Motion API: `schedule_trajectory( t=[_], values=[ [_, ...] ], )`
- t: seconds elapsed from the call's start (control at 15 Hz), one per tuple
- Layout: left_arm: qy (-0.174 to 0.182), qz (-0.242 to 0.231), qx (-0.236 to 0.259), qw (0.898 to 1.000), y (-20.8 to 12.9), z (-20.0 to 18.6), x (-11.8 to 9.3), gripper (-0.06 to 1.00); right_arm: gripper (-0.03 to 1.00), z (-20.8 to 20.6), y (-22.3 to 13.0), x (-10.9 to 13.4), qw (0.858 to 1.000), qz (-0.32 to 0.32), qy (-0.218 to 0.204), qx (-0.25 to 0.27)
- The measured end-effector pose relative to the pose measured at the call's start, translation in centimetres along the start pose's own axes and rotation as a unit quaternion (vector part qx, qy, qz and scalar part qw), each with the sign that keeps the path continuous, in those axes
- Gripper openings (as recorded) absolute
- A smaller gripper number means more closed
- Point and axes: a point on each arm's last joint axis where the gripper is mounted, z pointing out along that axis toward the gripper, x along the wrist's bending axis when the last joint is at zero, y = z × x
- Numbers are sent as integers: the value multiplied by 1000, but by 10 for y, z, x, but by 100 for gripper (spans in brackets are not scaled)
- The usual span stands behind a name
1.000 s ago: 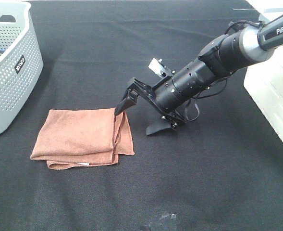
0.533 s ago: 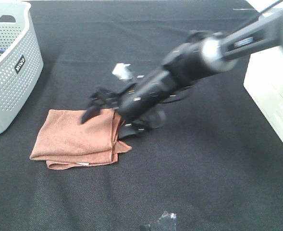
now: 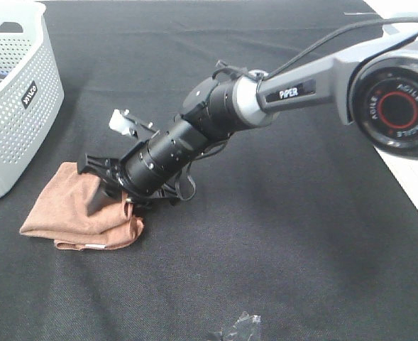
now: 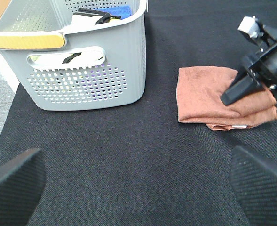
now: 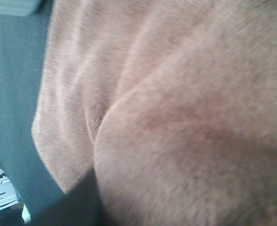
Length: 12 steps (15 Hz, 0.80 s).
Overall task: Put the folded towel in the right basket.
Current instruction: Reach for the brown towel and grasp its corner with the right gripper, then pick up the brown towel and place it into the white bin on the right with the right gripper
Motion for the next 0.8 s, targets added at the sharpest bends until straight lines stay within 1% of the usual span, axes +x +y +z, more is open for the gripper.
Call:
schedule_trajectory(
  t=[0.07, 0.13, 0.33, 0.47, 0.6, 0.67, 0.73, 0.8],
  values=[
    [0, 0, 0, 1000, 0, 0, 0, 99, 18, 0, -1, 0, 1000, -3, -1, 4],
    [0, 0, 0, 1000, 0, 0, 0, 99, 16, 0, -1, 1, 1000, -6, 1, 9],
    [0, 0, 0, 1000, 0, 0, 0, 99, 16, -1, -2, 0, 1000, -16, -4, 17],
    [0, 0, 0, 1000, 0, 0, 0, 99, 16, -13, -3, 5, 998, -39, -9, 38],
    [0, 0, 0, 1000, 0, 0, 0, 99, 16, -46, 2, 14, 998, -32, -3, 58],
    [0, 0, 0, 1000, 0, 0, 0, 99, 16, -85, 11, 19, 998, -42, -15, 53],
    [0, 0, 0, 1000, 0, 0, 0, 99, 16, -115, 17, 20, 997, -49, -31, 42],
    [0, 0, 0, 1000, 0, 0, 0, 99, 16, -148, 22, 22, 996, -61, -53, 30]
  ],
)
